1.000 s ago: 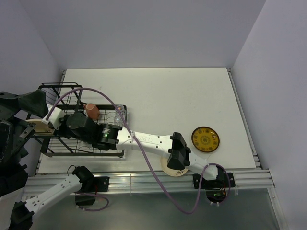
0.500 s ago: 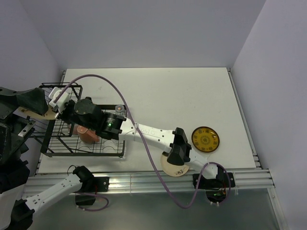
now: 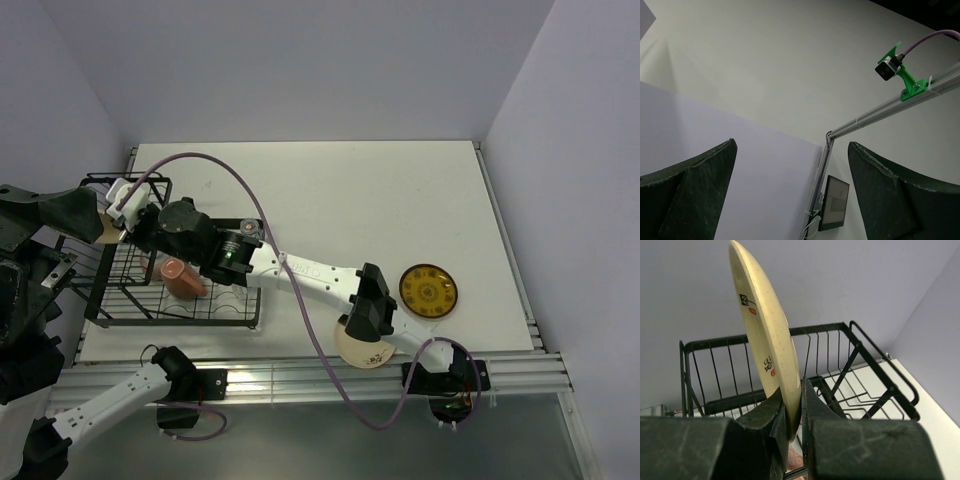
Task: Load the mixed dishes into the dish rack
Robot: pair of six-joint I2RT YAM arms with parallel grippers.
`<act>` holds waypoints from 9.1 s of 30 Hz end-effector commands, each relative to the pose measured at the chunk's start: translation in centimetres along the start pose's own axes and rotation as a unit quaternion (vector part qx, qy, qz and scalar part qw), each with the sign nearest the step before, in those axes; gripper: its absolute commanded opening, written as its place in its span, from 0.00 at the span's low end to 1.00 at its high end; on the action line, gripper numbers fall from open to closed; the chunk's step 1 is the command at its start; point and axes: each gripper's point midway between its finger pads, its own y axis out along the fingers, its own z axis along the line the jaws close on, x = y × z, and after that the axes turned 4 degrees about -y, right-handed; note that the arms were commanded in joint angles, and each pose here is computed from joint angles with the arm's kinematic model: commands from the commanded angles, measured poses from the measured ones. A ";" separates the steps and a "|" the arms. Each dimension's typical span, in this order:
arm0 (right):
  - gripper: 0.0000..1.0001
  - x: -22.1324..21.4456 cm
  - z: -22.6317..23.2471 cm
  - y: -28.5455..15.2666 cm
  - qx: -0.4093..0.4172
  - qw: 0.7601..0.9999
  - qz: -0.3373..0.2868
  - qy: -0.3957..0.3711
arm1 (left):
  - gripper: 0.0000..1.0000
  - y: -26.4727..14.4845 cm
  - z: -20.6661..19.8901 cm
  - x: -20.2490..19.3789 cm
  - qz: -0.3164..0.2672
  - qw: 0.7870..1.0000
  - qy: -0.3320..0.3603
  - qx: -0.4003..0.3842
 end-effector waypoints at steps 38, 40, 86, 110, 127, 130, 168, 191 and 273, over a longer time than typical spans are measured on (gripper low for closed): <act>0.00 -4.1 -0.1 1.7 -0.011 1.000 0.010 -0.005 | 0.99 -1.0 -1.2 1.2 -0.023 1.000 0.006 0.003; 0.00 -4.2 -0.1 1.7 -0.012 1.000 0.011 -0.005 | 0.99 -1.0 -1.1 1.2 -0.024 1.000 0.004 0.004; 0.64 -1.3 -2.3 0.6 -0.019 1.000 -0.002 -0.007 | 0.99 -0.3 0.9 0.3 -0.021 1.000 0.000 0.009; 0.98 6.9 -9.8 -14.9 -0.132 0.985 0.014 0.110 | 0.99 1.7 6.8 -1.3 0.033 0.991 0.050 0.122; 1.00 -17.7 -12.6 -50.7 -0.394 0.727 0.275 0.489 | 0.75 -20.4 36.4 -24.2 0.400 0.722 -0.047 0.562; 1.00 -16.9 -13.3 -52.5 -0.414 0.720 0.231 0.507 | 0.75 -25.6 36.9 -28.6 0.462 0.658 -0.055 0.592; 1.00 -13.1 -16.0 -56.2 -0.472 0.728 0.205 0.453 | 0.37 -44.5 41.8 -43.3 0.635 0.429 -0.091 0.636; 0.99 -10.3 -14.5 -51.9 -0.332 0.809 0.198 0.442 | 0.00 -27.3 39.6 -29.5 0.564 0.585 0.075 0.578; 0.00 6.5 -0.4 -3.3 -0.075 0.996 -0.007 -0.039 | 0.99 -8.9 5.9 6.9 -0.135 0.958 0.025 0.252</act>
